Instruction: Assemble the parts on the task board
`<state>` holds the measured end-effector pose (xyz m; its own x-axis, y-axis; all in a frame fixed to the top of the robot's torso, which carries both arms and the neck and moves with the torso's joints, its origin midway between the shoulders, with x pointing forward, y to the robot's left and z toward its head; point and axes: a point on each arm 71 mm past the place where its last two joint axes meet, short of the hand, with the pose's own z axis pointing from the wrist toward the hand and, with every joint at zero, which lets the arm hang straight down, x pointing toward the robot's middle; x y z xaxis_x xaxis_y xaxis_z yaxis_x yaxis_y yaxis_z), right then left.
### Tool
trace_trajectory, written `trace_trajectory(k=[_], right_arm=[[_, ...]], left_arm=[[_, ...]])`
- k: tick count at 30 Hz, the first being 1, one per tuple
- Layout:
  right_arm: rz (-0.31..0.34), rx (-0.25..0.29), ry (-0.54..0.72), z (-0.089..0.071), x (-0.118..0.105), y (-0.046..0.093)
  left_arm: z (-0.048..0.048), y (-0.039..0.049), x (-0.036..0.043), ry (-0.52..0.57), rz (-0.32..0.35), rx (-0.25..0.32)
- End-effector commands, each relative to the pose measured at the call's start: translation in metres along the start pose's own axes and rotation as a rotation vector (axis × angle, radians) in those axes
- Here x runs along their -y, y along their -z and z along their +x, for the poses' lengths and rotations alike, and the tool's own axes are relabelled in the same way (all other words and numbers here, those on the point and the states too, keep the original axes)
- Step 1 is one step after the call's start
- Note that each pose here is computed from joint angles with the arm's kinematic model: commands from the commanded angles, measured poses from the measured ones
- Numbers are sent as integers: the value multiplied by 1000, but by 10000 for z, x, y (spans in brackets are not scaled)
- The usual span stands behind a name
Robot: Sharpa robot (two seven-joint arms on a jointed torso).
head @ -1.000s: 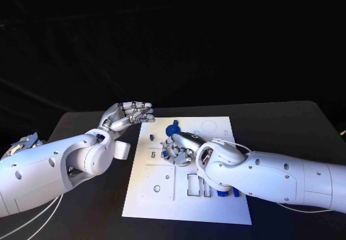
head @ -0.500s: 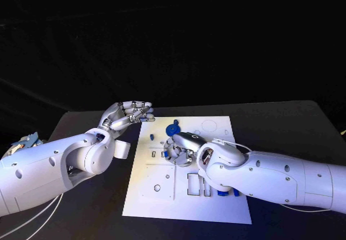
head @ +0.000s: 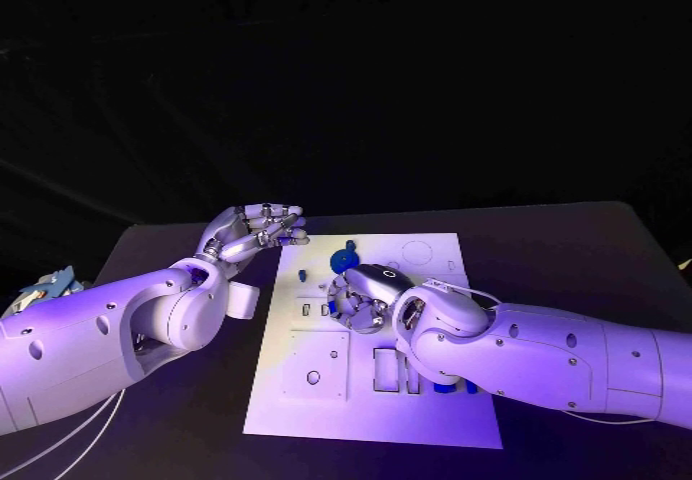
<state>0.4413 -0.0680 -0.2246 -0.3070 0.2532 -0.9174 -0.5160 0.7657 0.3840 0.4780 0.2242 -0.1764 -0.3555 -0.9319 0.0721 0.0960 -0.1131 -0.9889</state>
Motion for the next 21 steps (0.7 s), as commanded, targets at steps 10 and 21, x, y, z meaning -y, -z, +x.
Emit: trace_trajectory(k=[10,21], right_arm=[[43,2,25,27,65,-1],[42,-20,34,42,71,-6]], left_arm=[[24,-5,6,14,1,-22],[20,-3,5,14,-1,-23]])
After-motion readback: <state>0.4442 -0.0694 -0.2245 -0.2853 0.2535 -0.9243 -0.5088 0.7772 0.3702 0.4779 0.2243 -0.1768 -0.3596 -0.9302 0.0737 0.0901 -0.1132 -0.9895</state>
